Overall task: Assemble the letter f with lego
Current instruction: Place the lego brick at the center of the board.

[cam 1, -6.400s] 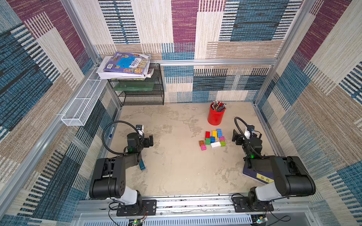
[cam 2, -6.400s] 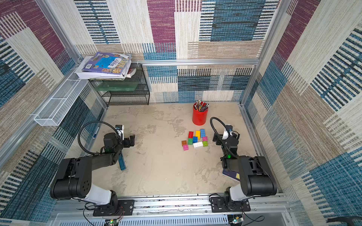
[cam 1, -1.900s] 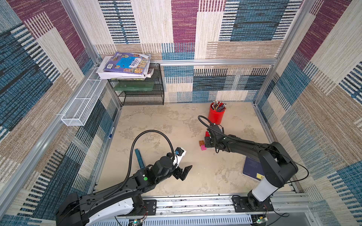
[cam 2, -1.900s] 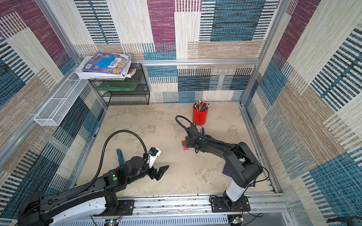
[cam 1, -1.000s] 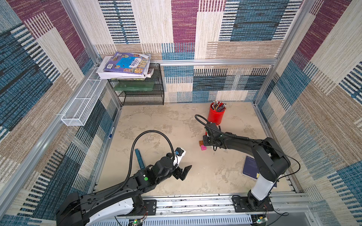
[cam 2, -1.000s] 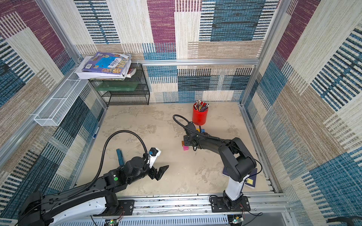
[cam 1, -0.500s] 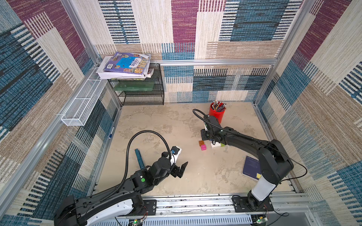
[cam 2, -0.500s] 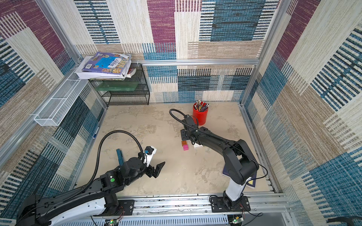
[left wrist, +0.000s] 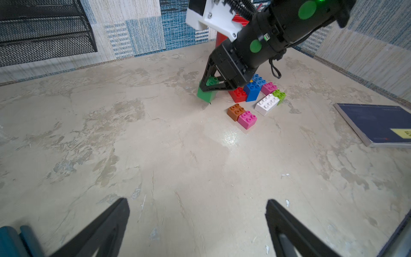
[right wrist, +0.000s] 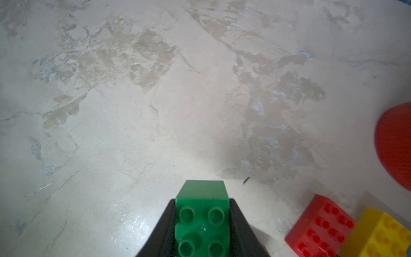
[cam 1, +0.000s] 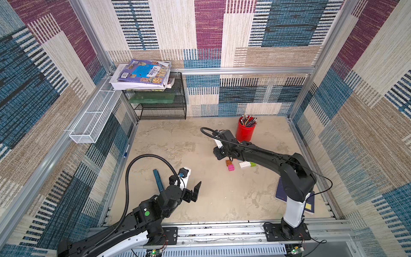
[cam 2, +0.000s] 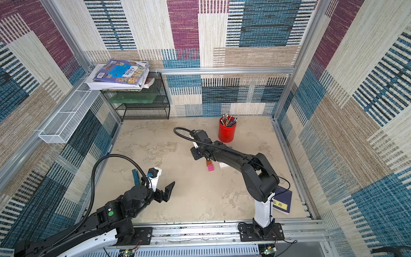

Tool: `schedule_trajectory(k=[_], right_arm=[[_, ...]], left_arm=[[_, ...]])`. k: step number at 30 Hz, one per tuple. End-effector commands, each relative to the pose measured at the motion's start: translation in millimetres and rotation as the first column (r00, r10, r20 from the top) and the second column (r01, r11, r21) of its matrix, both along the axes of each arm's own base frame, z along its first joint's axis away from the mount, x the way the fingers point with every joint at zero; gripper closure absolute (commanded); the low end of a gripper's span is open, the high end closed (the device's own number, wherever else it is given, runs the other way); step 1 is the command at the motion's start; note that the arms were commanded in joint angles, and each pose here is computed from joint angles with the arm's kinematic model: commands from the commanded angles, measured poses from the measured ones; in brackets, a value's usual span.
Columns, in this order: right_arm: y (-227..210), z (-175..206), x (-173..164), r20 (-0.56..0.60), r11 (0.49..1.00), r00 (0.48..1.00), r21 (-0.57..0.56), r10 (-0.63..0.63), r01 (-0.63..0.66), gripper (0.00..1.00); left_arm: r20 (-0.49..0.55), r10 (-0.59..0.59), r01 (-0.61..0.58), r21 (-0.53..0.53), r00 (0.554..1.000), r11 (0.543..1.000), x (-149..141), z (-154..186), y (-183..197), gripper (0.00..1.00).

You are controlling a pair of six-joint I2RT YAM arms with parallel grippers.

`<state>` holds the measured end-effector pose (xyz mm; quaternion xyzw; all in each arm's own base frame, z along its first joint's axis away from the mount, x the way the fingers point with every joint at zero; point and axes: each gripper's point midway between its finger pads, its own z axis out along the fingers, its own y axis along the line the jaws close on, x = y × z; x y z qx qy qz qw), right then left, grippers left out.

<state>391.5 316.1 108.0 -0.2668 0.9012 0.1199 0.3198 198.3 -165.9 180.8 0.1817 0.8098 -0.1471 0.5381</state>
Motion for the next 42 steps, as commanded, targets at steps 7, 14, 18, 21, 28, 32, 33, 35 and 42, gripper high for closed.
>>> schedule_trajectory(k=[7,14,18,21,28,32,33,35,42], right_arm=[[52.3,-10.8,-15.4,0.038,0.984,0.983,-0.006,0.180,-0.180,0.70],[58.5,-25.8,-20.2,0.005,0.973,0.974,-0.052,0.226,-0.225,0.69],[56.4,-34.4,-34.3,-0.026,0.954,0.955,-0.060,0.294,-0.295,0.68],[55.4,-40.1,-43.4,-0.046,0.938,0.940,-0.061,0.338,-0.340,0.68],[53.0,-49.4,-44.9,-0.050,0.935,0.938,-0.074,0.343,-0.346,0.67],[53.4,-52.5,-44.2,-0.052,0.937,0.940,-0.072,0.338,-0.341,0.66],[54.0,-52.5,-44.6,-0.050,0.937,0.939,-0.067,0.341,-0.344,0.66],[55.4,-52.4,-45.8,-0.048,0.934,0.936,-0.058,0.349,-0.351,0.65],[59.4,-52.3,-49.7,-0.051,0.922,0.923,-0.042,0.382,-0.384,0.60]], left_arm=[[-0.016,0.052,-0.052,0.011,0.999,0.999,-1.6,-8.2,14.9,0.01],[-0.025,0.045,-0.045,0.011,0.999,0.999,-2.7,-11.7,13.9,0.01],[-0.028,0.037,-0.036,0.018,0.999,0.999,-3.5,-13.9,13.2,0.01],[-0.026,0.032,-0.032,0.017,0.999,0.999,-3.5,-14.2,12.1,0.01],[-0.028,0.033,-0.033,0.012,0.999,0.999,-3.4,-15.9,11.8,0.01],[-0.032,0.031,-0.031,0.010,0.999,0.999,-3.9,-16.5,11.4,0.01],[-0.031,0.031,-0.031,0.010,0.999,0.999,-3.8,-16.5,11.4,0.01],[-0.033,0.030,-0.030,0.011,0.999,1.000,-3.9,-17.6,11.2,0.01],[-0.035,0.024,-0.024,0.007,0.999,1.000,-4.3,-19.0,9.9,0.01]])
